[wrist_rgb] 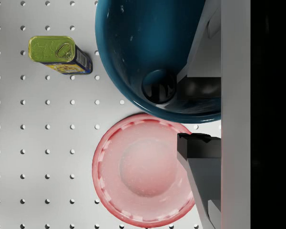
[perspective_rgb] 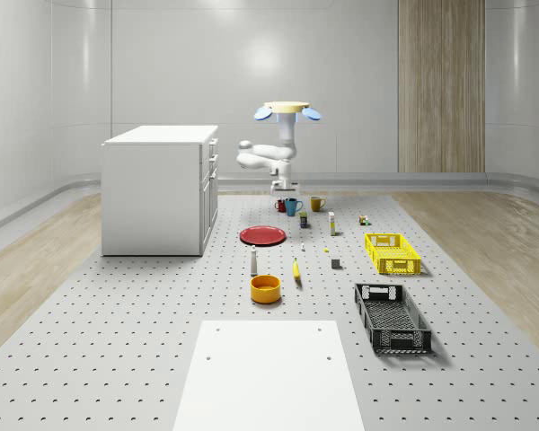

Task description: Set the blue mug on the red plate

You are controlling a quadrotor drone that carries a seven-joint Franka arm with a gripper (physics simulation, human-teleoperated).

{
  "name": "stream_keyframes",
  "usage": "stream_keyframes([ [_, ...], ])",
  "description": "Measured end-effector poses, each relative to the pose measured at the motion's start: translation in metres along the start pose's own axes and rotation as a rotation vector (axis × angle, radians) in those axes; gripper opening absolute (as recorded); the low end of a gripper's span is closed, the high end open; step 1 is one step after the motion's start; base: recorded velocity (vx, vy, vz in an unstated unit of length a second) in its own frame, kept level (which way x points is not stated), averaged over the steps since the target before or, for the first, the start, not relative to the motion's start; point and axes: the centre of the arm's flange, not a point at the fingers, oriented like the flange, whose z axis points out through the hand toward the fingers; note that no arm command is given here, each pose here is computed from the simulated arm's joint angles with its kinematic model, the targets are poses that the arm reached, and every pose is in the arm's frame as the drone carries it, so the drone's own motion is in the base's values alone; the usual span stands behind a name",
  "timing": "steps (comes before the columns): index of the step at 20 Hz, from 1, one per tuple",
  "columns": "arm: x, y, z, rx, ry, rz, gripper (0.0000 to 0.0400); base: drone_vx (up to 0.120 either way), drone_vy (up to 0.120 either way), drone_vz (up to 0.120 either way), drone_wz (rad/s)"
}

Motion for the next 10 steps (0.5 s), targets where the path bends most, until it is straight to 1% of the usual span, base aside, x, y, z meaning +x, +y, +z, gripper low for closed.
stream_keyframes([
  [1,0.0000,0.0000,0.0000,0.000,0.000,0.000,0.0100,0.000,-0.120,-0.080,0.000],
  [6,0.0000,0.0000,0.0000,0.000,0.000,0.000,0.0100,0.000,-0.120,-0.120,0.000],
  [7,0.0000,0.0000,0.0000,0.000,0.000,0.000,0.0100,0.000,-0.120,-0.040,0.000],
  [9,0.0000,0.0000,0.0000,0.000,0.000,0.000,0.0100,0.100,-0.120,0.000,0.000],
  [10,0.0000,0.0000,0.0000,0.000,0.000,0.000,0.0100,0.000,-0.120,0.000,0.000],
])
